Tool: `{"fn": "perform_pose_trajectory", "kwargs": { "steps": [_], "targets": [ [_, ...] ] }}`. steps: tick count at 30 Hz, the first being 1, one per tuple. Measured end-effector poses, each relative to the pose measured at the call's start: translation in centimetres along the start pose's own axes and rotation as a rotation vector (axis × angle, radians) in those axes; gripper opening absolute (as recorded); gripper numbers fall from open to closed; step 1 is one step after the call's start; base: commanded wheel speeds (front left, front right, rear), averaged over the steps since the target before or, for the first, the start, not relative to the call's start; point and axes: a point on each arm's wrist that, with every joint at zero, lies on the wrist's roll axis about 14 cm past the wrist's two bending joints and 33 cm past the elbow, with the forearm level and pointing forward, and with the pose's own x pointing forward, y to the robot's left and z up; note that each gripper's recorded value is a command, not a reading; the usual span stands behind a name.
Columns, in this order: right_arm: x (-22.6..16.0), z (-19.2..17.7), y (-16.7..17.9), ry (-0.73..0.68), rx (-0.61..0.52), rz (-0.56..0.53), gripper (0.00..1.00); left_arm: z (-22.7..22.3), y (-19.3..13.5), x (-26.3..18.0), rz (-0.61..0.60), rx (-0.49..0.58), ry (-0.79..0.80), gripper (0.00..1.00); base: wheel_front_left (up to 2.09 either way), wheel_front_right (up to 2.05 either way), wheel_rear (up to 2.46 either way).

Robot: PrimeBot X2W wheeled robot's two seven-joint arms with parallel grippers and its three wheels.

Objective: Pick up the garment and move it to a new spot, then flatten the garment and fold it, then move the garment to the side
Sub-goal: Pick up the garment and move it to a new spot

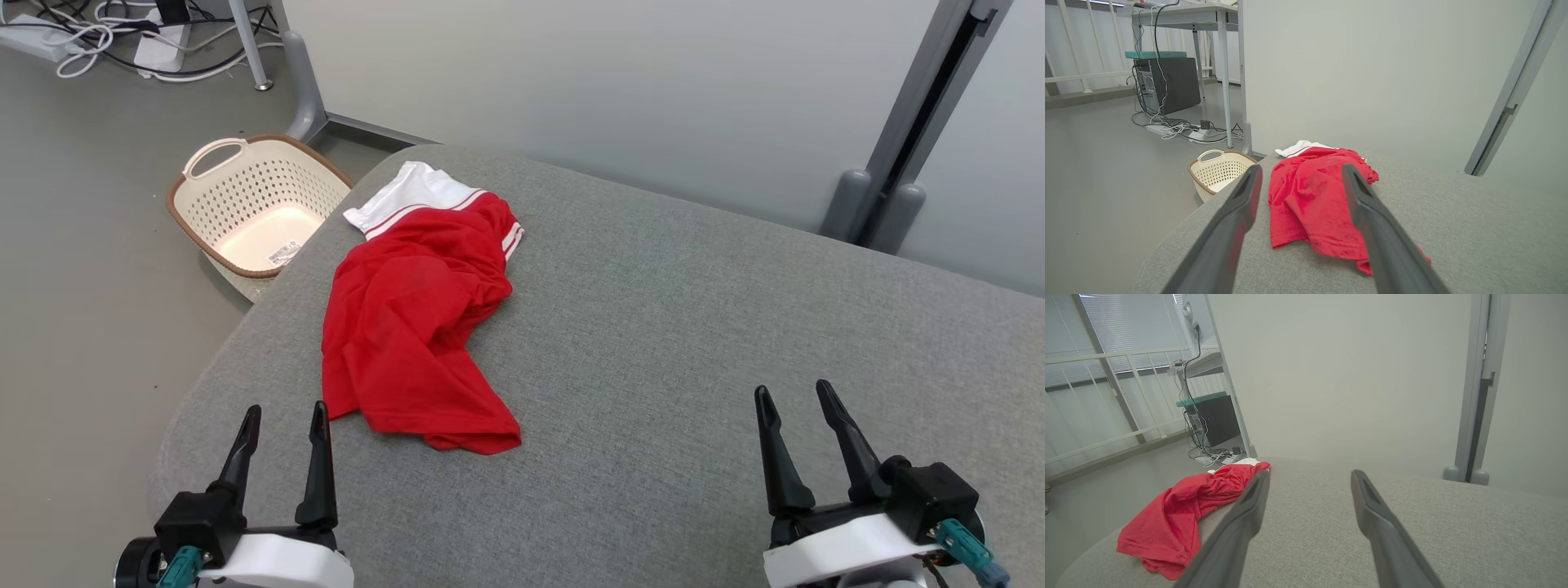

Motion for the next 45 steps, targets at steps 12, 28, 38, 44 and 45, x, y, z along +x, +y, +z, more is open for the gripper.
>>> {"fn": "perform_pose_trajectory", "kwargs": {
  "steps": [12, 28, 38, 44, 45],
  "targets": [
    [0.7, -0.5, -3.5, -0.004, -0.014, -0.059, 1.0, -3.7, 0.7, 2.8, 0.013, 0.033, 0.133, 1.0, 0.0, 0.0, 0.0],
    [0.6, -3.1, -12.1, 0.037, -0.057, -0.173, 1.0, -12.1, 1.7, 10.8, 0.023, 0.115, 0.505, 1.0, 0.0, 0.0, 0.0],
    [-1.0, -5.0, -15.2, 0.106, -0.099, -0.213, 1.0, -16.4, 2.2, 12.5, 0.072, 0.107, 0.711, 0.81, 0.0, 0.0, 0.0],
    [-1.3, -4.2, -15.4, 0.09, -0.101, -0.228, 1.0, -15.4, 2.5, 13.3, 0.075, 0.096, 0.653, 0.0, 0.0, 0.0, 0.0],
    [-1.3, -4.1, -15.1, 0.088, -0.099, -0.225, 1.0, -14.8, 2.5, 13.7, 0.073, 0.098, 0.616, 0.0, 0.0, 0.0, 0.0]
  ]
}}
